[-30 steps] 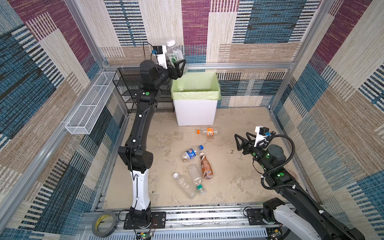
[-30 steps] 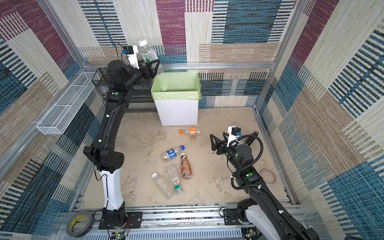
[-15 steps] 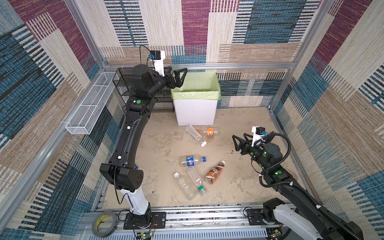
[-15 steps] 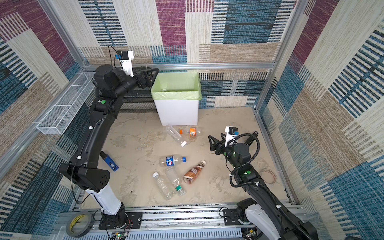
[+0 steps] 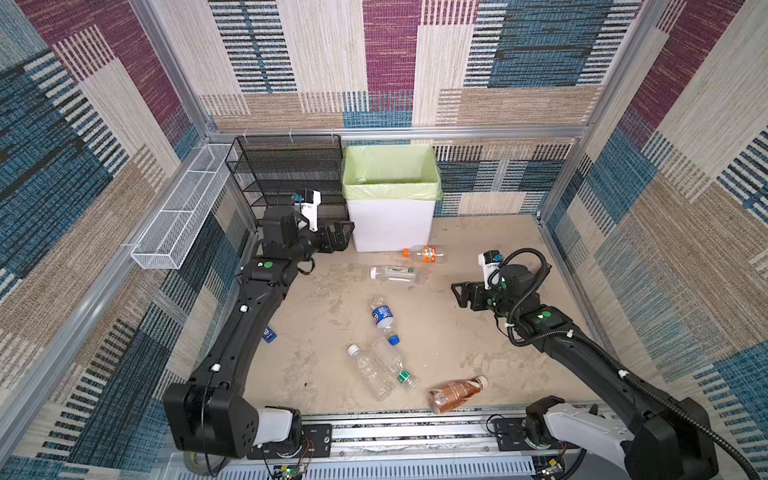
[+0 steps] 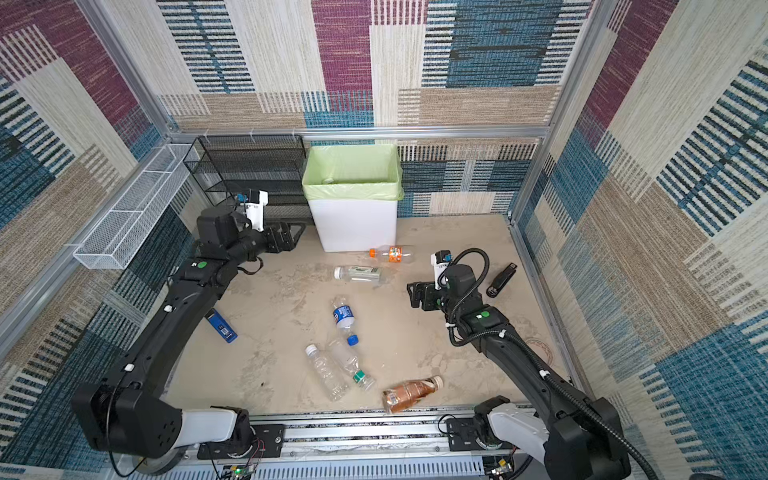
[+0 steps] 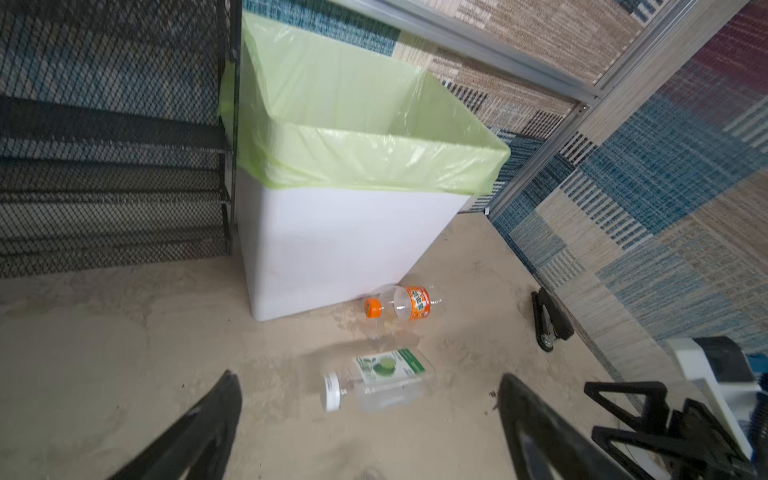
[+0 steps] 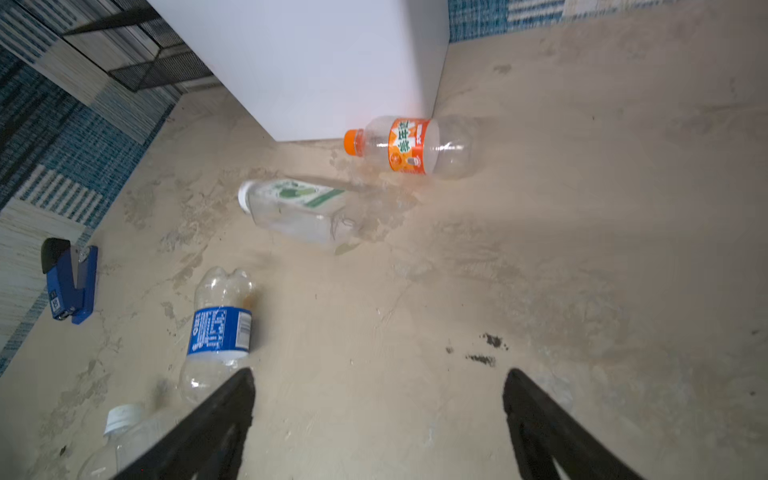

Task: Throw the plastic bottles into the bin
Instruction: 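Lower the right gripper onto the brown Nescafe bottle while the left arm withdraws, then close the right gripper on the Nescafe bottle's neck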

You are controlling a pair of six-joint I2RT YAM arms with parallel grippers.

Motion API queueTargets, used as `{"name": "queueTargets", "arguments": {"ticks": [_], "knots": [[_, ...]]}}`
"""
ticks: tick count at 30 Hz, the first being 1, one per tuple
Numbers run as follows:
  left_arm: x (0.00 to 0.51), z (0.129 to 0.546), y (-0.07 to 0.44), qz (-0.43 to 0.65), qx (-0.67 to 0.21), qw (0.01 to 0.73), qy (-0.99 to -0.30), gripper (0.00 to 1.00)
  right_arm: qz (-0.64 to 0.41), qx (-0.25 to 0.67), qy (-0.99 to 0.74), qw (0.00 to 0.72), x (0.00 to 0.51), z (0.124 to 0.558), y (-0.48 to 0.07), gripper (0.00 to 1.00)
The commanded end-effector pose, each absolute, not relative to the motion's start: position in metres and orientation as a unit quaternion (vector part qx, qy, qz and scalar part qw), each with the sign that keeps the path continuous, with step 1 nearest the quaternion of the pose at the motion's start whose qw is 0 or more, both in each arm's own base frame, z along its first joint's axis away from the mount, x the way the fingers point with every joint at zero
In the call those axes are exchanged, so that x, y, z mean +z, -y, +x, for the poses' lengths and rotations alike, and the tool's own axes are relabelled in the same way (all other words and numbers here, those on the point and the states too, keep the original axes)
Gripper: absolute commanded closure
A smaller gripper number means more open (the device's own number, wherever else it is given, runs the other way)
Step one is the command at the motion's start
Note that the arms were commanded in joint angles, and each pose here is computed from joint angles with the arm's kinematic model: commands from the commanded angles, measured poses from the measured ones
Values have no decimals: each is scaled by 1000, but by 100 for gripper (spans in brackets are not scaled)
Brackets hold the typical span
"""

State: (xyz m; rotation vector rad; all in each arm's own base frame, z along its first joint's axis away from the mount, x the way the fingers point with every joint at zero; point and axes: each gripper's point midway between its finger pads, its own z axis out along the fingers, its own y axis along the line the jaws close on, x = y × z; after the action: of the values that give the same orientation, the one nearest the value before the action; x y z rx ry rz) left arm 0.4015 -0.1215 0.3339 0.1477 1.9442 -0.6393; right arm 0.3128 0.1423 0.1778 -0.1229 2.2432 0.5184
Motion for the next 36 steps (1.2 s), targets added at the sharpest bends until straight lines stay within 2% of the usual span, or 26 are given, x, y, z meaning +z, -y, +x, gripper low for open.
{"name": "queueTargets", "arguments": {"ticks": [1,4,8,16,20,26,33,36], "knots": [[308,383,109,35,-246,495,-833,3,-31,195,-926,322,151,280,-134,6],[292,361,105,33,-242,473,-847,3,-45,230,-937,260,142,250,-147,7],[281,345,105,23,-253,462,-850,3,1,218,-960,176,141,205,-159,7],[271,350,121,24,-307,456,-835,6,150,218,-963,56,155,109,-134,11],[276,346,123,24,-319,460,-828,6,179,232,-956,-7,145,70,-134,6],[272,341,121,23,-315,456,-832,6,162,197,-965,-61,113,56,-141,1],[264,345,118,10,-327,447,-832,6,207,250,-943,-78,79,50,-153,2],[262,346,116,8,-325,445,-834,6,218,263,-938,-64,69,58,-158,2]]}}
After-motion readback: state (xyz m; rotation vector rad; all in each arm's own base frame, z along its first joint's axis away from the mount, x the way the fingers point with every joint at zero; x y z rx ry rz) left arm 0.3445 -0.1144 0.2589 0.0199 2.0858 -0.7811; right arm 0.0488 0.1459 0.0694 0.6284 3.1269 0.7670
